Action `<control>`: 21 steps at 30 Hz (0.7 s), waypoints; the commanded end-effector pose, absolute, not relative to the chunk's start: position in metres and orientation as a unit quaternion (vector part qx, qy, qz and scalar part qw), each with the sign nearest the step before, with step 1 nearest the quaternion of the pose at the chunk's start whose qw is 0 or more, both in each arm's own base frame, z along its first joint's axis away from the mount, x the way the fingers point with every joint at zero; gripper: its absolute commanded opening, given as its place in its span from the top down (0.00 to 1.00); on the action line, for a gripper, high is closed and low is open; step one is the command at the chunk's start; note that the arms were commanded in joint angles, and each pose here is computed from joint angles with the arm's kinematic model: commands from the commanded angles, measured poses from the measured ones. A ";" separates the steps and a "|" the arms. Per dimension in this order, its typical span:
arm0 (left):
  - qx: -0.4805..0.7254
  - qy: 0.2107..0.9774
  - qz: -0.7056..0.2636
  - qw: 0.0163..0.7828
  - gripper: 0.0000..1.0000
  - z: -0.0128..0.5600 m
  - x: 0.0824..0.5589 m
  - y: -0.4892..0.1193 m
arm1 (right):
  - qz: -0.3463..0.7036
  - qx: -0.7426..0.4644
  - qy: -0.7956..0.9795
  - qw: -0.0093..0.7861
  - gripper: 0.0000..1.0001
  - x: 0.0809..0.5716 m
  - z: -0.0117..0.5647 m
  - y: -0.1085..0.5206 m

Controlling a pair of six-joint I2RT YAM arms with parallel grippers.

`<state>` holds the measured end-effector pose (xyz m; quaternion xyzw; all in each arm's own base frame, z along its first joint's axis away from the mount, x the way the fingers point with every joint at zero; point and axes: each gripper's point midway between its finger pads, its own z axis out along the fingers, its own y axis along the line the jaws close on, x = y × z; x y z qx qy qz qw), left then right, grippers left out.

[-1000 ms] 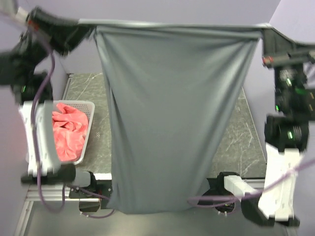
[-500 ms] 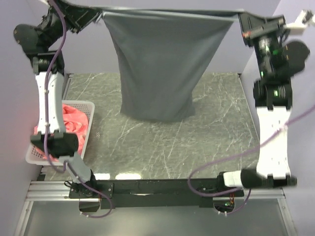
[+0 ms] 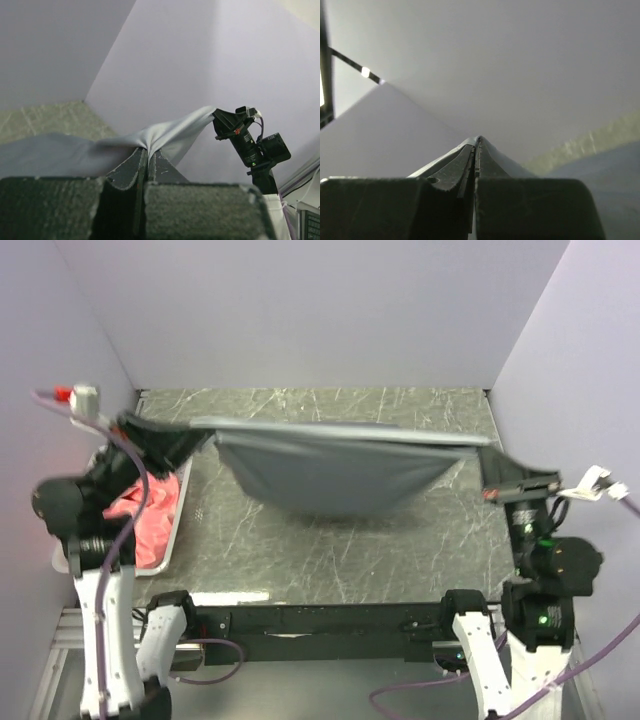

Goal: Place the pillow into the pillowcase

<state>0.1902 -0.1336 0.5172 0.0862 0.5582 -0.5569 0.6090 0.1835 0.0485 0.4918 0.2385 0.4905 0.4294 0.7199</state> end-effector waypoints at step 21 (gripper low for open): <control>-0.317 0.724 -0.435 0.431 0.99 0.148 0.249 -0.074 | 0.270 0.421 0.711 0.495 1.00 0.271 0.145 0.021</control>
